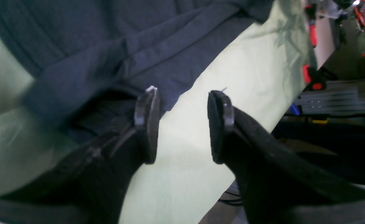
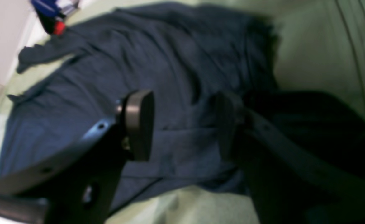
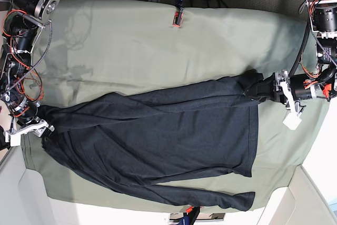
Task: Fold the T-shirt properly
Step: 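Pull the shirt with both grippers toward the hem, sliding it along the cloth, then lift the shirt edge with both grippers and fold it over toward the collar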
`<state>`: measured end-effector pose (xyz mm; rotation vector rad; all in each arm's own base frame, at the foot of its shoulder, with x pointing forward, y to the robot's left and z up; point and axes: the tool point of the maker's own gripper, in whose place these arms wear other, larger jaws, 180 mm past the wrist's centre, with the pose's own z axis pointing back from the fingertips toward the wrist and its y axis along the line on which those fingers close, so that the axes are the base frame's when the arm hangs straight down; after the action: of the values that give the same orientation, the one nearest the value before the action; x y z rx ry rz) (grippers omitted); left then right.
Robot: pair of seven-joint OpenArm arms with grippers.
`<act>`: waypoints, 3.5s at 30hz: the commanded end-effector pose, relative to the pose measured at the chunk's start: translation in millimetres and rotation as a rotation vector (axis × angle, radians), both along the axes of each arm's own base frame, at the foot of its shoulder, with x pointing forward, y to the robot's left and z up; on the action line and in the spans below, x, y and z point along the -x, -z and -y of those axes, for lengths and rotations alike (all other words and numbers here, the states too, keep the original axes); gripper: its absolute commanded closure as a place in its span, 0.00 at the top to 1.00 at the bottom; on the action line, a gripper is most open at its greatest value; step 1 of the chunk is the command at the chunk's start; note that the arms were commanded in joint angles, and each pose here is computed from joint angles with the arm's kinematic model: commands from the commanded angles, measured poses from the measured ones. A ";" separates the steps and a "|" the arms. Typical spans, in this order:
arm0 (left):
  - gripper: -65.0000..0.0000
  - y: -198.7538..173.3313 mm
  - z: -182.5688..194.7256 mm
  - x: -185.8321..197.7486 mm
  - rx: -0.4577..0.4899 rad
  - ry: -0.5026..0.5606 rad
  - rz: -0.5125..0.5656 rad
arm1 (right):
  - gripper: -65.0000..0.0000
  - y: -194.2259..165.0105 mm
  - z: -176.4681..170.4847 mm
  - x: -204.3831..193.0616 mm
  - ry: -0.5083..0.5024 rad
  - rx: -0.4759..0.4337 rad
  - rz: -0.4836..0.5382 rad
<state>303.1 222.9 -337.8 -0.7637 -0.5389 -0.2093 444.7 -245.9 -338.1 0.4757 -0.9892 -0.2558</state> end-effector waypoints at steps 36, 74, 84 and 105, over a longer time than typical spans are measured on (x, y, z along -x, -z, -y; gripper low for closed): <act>0.43 38.9 -10.5 31.1 0.094 -0.334 0.050 | 0.49 33.3 68.8 42.2 0.257 -0.014 -0.043; 0.43 67.4 -44.3 -31.2 -0.088 -0.532 0.048 | 0.49 48.2 13.5 25.0 0.189 -0.014 -0.098; 0.05 52.0 -39.0 -54.6 -0.065 -0.490 0.135 | 0.18 43.9 16.1 22.0 0.200 -0.009 -0.068; 0.00 -15.7 -138.1 -24.8 -0.365 -0.374 0.171 | 0.00 -30.4 11.6 41.0 -0.080 0.092 0.035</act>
<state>319.2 349.5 -342.6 -0.3155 -0.7200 0.0009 391.7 -247.5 -333.5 0.4502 -0.9230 -0.1431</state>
